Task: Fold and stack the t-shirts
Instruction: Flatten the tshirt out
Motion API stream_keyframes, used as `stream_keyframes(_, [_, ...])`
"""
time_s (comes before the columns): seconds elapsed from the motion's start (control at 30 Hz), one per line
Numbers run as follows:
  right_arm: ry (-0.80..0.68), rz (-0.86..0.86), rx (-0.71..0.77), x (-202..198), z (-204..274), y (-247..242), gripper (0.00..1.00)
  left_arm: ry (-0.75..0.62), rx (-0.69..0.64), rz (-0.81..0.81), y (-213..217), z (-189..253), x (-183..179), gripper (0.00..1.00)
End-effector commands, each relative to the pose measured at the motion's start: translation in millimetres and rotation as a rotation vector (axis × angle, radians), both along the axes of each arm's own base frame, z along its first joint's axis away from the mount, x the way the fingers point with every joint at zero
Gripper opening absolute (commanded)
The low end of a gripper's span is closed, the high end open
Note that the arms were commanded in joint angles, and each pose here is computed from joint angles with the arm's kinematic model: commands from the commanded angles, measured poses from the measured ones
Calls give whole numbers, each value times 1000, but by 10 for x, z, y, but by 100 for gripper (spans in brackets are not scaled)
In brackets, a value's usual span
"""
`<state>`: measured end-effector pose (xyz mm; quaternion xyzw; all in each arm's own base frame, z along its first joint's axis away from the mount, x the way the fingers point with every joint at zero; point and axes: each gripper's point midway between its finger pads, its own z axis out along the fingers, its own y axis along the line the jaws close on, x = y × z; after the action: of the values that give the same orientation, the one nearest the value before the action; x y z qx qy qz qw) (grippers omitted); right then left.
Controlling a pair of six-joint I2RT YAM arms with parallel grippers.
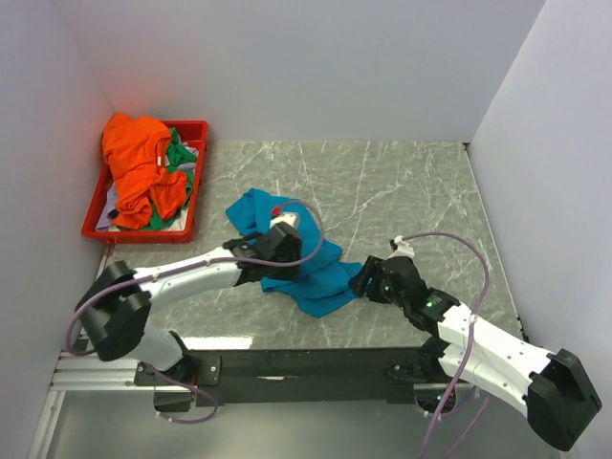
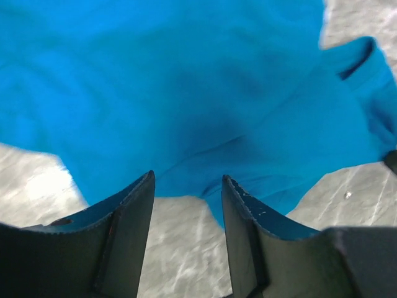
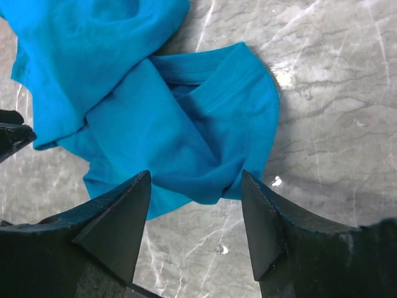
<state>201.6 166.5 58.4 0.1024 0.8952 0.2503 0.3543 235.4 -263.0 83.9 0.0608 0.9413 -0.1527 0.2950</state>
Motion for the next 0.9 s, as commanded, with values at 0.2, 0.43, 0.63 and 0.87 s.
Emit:
stream_keyframes(0.2, [-16, -88, 29, 62, -72, -38, 60, -149, 69, -101, -693, 236, 430, 52])
stream_keyframes(0.43, [15, -94, 46, 22, -215, -20, 39, -166, 189, -188, -1112, 112, 639, 53])
stream_keyframes(0.63, [33, -107, 68, -17, -298, -17, 18, -179, 311, -233, -1274, -5, 790, 53])
stream_keyframes(0.87, [29, -113, 81, -28, -310, -21, 14, -182, 377, -268, -1320, -180, 871, 55])
